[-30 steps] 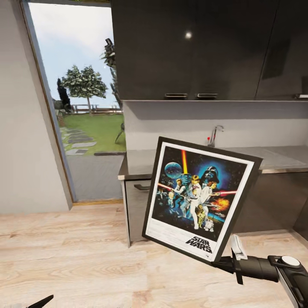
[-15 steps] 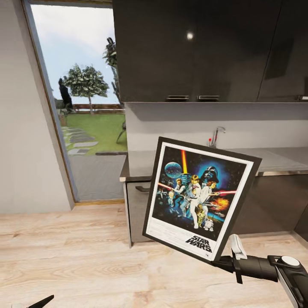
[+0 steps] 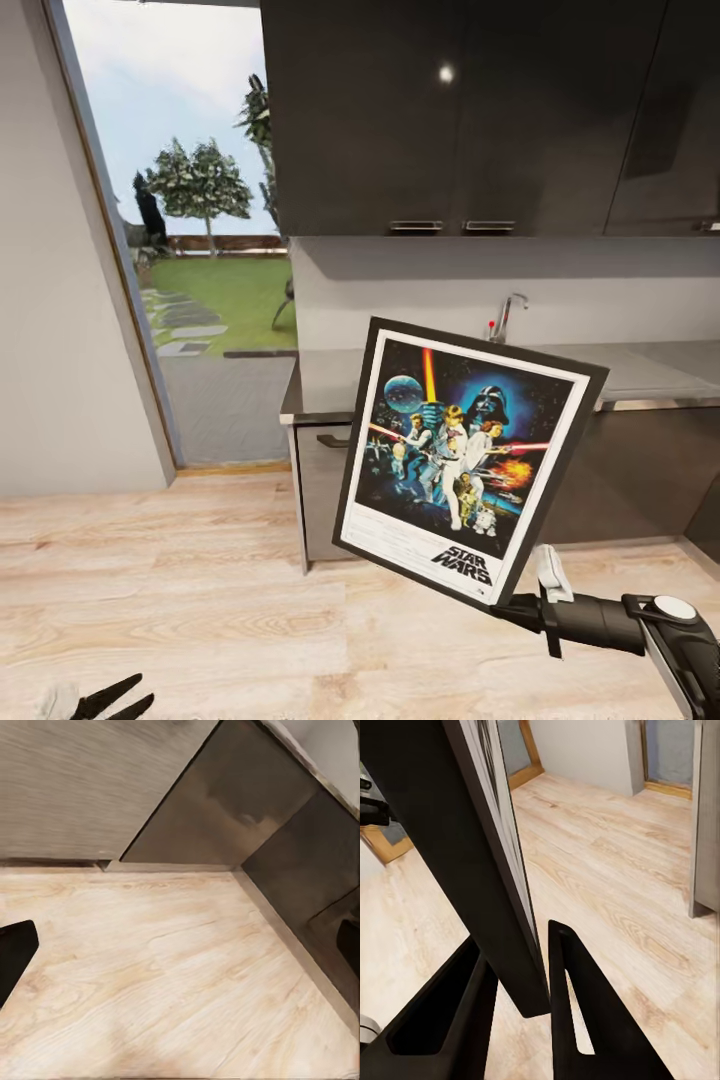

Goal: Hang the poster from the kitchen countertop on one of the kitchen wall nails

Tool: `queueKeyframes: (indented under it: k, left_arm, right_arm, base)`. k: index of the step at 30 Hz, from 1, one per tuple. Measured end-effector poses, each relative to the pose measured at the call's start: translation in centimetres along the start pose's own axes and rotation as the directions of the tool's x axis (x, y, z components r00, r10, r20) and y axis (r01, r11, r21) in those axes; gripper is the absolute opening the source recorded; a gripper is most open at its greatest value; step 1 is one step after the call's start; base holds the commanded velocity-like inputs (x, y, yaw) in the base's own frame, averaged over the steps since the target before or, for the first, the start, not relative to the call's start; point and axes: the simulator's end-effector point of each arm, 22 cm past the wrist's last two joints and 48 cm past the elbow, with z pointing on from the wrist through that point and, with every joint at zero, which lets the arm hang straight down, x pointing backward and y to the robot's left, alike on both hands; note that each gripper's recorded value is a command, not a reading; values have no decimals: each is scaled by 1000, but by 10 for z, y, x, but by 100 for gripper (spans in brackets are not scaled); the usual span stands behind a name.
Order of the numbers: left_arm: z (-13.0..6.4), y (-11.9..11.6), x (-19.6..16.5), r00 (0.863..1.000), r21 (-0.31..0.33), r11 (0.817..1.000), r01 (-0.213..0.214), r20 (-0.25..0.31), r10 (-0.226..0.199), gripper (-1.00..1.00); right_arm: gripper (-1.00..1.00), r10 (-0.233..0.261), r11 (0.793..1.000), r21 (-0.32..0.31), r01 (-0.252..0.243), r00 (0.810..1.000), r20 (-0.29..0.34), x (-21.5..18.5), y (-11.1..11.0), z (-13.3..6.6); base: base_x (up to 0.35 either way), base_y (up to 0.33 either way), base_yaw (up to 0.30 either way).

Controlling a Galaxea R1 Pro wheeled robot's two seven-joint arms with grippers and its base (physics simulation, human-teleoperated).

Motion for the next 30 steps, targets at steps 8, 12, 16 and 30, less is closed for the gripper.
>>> queueKeyframes:
  k: [8, 12, 16, 30]
  left_arm:
    - [46, -25, -35, 997, 3, 1000, -16, -79, 16, 100]
    - [51, -33, -39, 995, 13, 1000, -23, -95, 24, 100]
    - [52, -38, -42, 994, 16, 1000, -24, -103, 25, 100]
    - [48, -46, -48, 993, 12, 1000, -9, -120, 10, 100]
  right_arm:
    - [-100, 2, 1000, 9, -3, 1000, 31, -37, 8, 15]
    - [-100, 21, 1000, 8, -21, 999, 31, -47, 11, 16]
    - [-100, 36, 999, 3, -36, 999, 30, -51, 14, 19]
    - [-100, 58, 998, -18, -58, 998, 35, -63, 25, 26]
  base:
    - [0, 0, 0]
    - [0, 0, 0]
    - [0, 0, 0]
    - [0, 0, 0]
